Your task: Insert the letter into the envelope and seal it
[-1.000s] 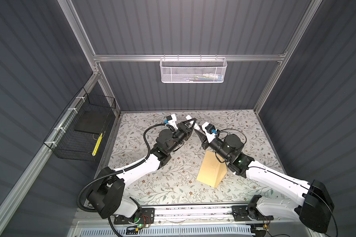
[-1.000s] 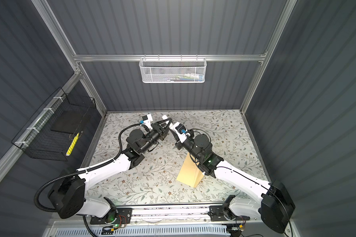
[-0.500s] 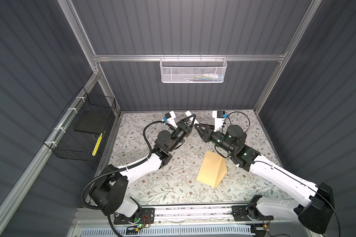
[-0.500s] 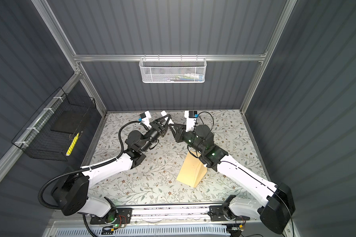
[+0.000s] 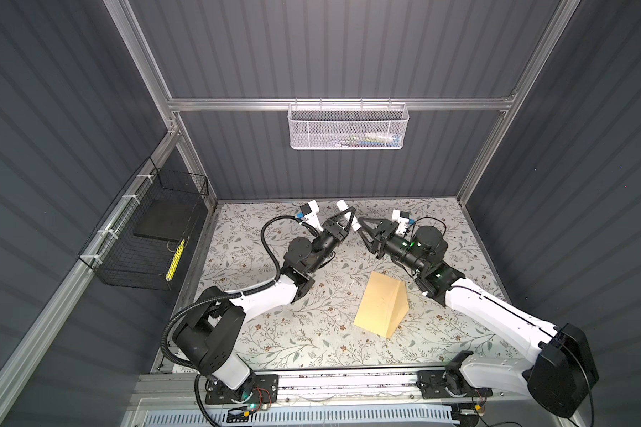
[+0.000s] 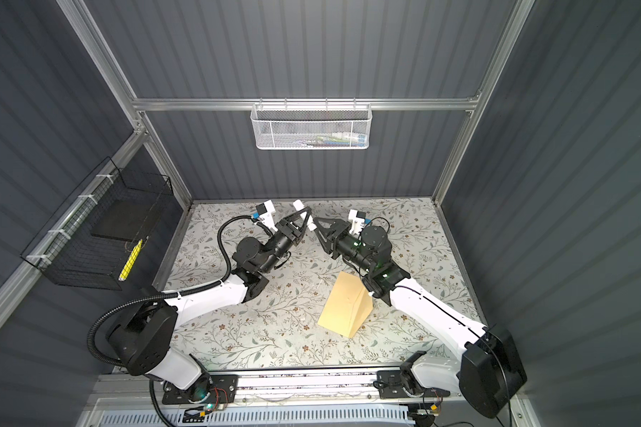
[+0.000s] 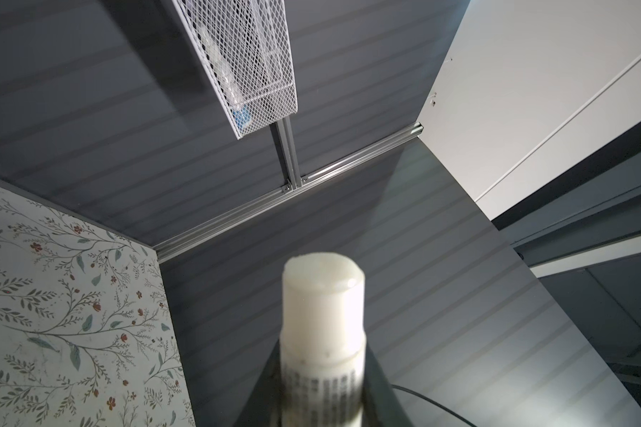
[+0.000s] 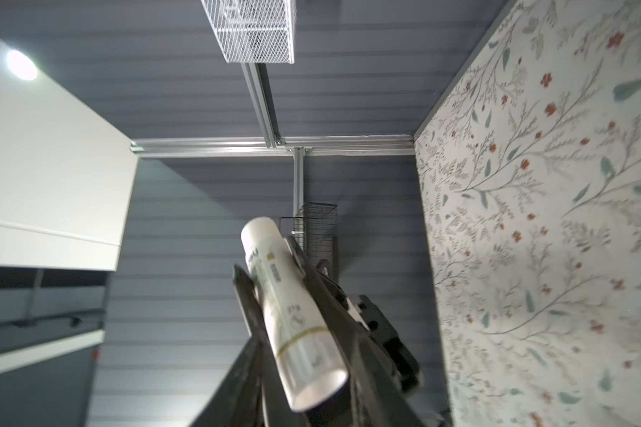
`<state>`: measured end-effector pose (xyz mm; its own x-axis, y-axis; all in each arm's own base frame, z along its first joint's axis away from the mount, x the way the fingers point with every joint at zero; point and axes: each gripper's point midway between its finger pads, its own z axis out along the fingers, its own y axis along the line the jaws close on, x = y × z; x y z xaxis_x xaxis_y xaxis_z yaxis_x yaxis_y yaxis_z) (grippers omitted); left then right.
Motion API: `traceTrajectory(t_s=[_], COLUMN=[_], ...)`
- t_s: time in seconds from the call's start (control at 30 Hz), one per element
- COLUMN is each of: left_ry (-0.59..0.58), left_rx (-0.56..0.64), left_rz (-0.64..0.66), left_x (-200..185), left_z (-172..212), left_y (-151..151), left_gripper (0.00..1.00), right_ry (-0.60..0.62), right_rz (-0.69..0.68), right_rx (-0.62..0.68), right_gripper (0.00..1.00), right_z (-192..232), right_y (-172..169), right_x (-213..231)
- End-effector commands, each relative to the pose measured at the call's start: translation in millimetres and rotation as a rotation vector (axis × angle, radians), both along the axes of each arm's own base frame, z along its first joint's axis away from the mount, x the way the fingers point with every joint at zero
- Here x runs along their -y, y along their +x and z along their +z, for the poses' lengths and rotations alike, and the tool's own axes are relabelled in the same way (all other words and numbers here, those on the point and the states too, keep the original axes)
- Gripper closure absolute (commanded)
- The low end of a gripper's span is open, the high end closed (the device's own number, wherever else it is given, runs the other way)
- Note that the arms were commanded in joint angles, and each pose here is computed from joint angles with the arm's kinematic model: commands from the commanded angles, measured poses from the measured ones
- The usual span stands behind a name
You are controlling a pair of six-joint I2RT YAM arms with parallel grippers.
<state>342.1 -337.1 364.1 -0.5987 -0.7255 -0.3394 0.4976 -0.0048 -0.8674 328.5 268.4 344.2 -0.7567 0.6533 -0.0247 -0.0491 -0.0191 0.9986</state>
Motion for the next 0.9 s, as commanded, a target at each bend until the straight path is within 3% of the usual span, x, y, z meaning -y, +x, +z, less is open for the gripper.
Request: traceTrajectory(t_s=[0.0, 0.1, 0.17, 0.37, 0.53, 0.63, 0.77, 0.87], left_ry=[0.027, 0.072, 0.109, 0.184, 0.193, 0.207, 0.24, 0.263], left_rx=[0.068, 0.047, 0.021, -0.032, -0.085, -0.093, -0.136, -0.155], left_rz=[-0.002, 0.021, 0.038, 0.073, 0.081, 0.079, 0.101, 0.109], left_x=[-3.9, -8.6, -12.0, -21.6, -26.8, -28.3, -36.4, -41.5], left_z=[21.4, 25.2, 25.4, 26.2, 26.8, 34.6, 37.7, 41.3], left_y=[-14.3, -14.5, -14.0, -14.5, -14.7, -16.9, -19.4, -22.6], left_gripper=[1.0, 1.0, 1.0, 1.0, 1.0, 1.0, 1.0, 1.0], right_ry=[-0.025, -0.171, -0.272, -0.53, -0.874, -1.137, -1.393, -1.461], right_rz=[-0.001, -0.052, -0.074, -0.085, -0.099, -0.134, -0.196, -0.293], right_rx=[0.13, 0.274, 0.335, 0.574, 0.939, 1.116, 1.324, 1.417], right_gripper=[0.29, 0.07, 0.01, 0.01, 0.01, 0.01, 0.01, 0.01], right_z=[31.4, 36.5, 31.2, 25.5, 14.4, 3.0, 1.6, 17.8], right_y=[-11.8, -24.2, -30.9, -51.4, -67.8, -67.8, -64.2, -58.9], right_x=[12.7, 28.0, 36.0, 49.2, 50.4, 48.9, 37.5, 33.0])
